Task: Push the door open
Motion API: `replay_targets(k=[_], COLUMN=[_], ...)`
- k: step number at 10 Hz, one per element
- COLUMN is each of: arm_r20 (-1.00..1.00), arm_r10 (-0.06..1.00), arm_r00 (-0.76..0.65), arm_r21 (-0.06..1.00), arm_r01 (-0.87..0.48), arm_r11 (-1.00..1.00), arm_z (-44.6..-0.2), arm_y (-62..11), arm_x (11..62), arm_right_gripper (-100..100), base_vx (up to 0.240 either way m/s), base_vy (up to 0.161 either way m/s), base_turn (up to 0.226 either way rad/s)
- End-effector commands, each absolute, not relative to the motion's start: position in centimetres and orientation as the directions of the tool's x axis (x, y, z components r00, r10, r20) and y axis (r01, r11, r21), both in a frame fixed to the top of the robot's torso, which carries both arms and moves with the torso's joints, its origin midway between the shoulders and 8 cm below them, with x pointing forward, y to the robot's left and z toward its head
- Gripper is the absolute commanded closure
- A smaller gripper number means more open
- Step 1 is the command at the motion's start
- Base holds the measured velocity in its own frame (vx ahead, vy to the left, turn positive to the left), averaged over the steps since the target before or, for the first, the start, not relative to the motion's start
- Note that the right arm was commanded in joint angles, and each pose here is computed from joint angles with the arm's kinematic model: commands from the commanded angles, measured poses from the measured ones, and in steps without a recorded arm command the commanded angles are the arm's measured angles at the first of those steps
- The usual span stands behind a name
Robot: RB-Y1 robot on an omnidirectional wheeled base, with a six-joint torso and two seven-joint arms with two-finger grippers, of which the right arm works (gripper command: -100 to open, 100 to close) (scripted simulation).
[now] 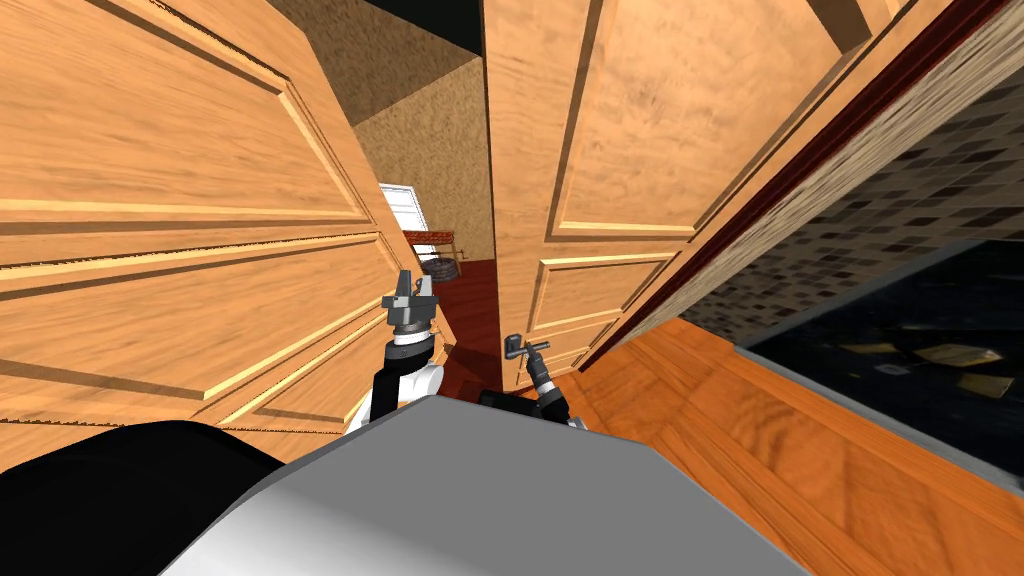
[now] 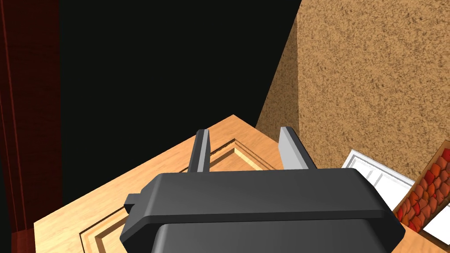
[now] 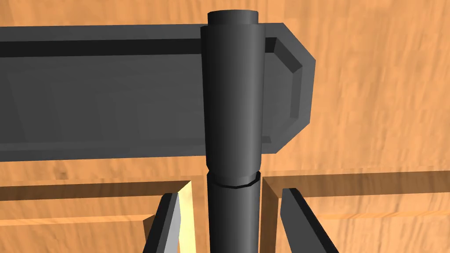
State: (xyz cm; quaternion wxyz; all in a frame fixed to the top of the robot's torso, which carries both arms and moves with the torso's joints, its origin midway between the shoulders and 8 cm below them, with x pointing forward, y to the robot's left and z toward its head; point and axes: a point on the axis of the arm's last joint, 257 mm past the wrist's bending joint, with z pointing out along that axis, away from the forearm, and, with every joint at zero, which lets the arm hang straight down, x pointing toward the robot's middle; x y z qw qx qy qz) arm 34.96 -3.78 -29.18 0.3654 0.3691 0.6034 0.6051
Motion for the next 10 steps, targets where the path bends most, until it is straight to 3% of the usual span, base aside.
replay_targets(k=[1, 5, 10], arm_r20=[0.006, 0.006, -0.015], arm_r10=[0.888, 0.888, 0.915], arm_r00=[-0.461, -0.461, -0.403], arm_r21=[1.0, 1.0, 1.0], arm_r01=[0.003, 0.003, 0.005], arm_r11=[-0.005, -0.005, 0.018], arm_z=[-29.2, -29.2, -29.7], arm_y=[-3.8, -3.8, -6.5], arm_x=[34.9, 34.9, 37.1], arm_right_gripper=[100, 100, 100], base_vx=[-0.021, -0.011, 0.127], base_vy=[-0.012, -0.006, 0.117], base_turn=[0.011, -0.002, -0.067])
